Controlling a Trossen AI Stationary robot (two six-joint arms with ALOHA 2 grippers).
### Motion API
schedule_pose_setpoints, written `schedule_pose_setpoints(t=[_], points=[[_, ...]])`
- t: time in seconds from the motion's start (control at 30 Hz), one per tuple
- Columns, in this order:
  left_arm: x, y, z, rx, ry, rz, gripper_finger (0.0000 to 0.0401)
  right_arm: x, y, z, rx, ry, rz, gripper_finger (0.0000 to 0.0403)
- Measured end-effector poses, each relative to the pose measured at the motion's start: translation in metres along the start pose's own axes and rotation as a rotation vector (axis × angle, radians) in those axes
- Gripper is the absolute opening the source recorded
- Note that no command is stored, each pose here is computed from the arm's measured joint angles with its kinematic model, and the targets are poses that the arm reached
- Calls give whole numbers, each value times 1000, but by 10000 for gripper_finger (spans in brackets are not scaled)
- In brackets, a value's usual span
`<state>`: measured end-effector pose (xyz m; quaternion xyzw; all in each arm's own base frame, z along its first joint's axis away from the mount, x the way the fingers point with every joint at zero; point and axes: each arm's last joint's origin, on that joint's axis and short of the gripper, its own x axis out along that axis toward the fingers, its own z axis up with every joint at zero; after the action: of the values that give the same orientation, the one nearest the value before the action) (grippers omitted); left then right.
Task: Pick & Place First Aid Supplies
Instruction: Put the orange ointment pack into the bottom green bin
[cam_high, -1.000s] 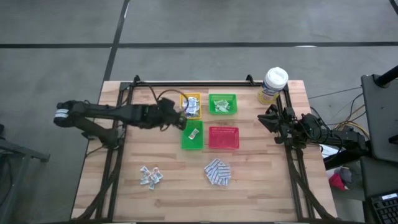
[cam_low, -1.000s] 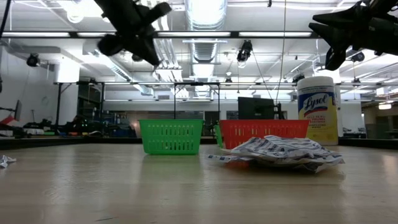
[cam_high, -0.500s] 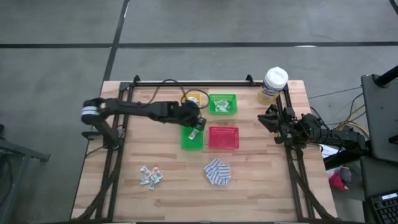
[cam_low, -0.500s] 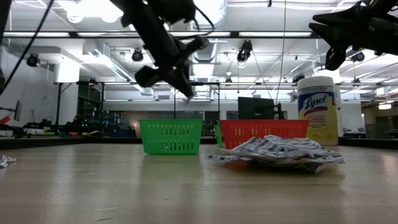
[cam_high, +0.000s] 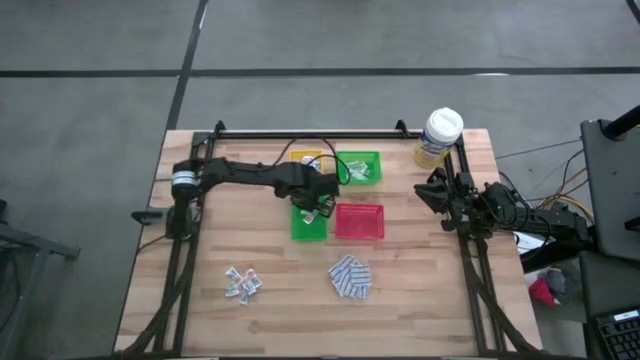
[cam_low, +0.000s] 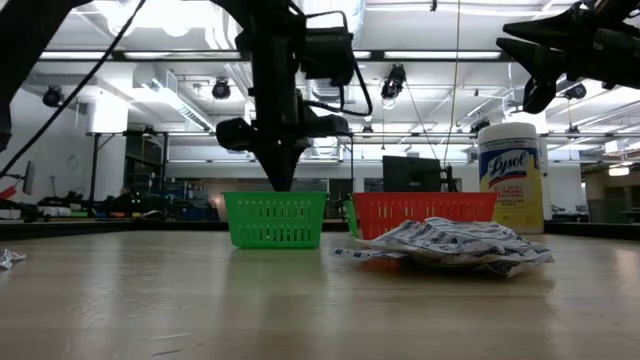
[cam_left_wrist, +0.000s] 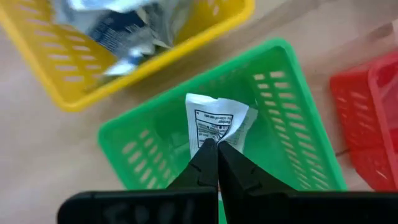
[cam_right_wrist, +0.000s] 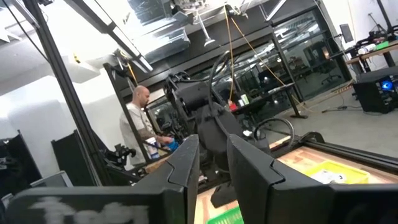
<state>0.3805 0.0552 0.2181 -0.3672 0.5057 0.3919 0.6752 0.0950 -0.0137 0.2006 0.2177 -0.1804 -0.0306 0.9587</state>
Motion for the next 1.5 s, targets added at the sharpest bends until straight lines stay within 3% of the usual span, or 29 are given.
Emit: schedule_pose_setpoints(t=[0.4,0.93,1.27,1.5], points=[[30,-3,-4,0,70,24,0,0,0,0,-3,4,-2,72],[32,-5,-4,86,64,11,3,0,0,0,-3,4,-3,82],[31,-5,-4,107,66,7,102,0,0,0,-3,4,-2,78],[9,-3,-3,81,134,-110,132,0,0,0,1,4,-2,68]])
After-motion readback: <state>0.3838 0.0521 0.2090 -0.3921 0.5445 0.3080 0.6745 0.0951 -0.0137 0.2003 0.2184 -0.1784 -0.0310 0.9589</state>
